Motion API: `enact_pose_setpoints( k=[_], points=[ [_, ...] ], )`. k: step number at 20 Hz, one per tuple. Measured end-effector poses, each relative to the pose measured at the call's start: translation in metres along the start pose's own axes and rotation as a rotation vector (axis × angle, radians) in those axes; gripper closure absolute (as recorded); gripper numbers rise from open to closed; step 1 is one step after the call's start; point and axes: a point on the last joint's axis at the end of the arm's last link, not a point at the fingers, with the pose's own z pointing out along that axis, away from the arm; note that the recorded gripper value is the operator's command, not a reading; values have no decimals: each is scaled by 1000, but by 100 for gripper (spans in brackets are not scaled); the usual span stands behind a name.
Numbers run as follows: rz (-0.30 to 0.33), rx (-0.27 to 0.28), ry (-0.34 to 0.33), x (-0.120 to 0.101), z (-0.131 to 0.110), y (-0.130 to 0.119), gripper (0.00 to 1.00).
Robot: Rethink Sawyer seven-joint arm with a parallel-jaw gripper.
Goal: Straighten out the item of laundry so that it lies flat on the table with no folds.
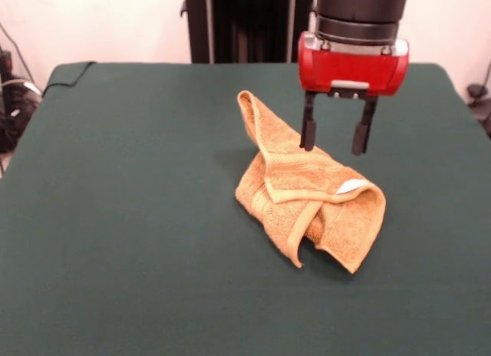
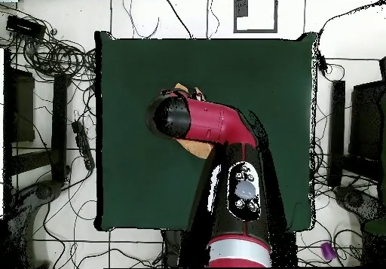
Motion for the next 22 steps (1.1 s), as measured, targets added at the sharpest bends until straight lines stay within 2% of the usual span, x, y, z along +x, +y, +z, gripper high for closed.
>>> enact_pose_setpoints(
  k=[7,11,22],
  points=[
    [1,-17,-20,5,17,5,0],
    [0,-20,3,17,35,7,0],
    [12,-23,78,57,64,-4,0]
  ],
)
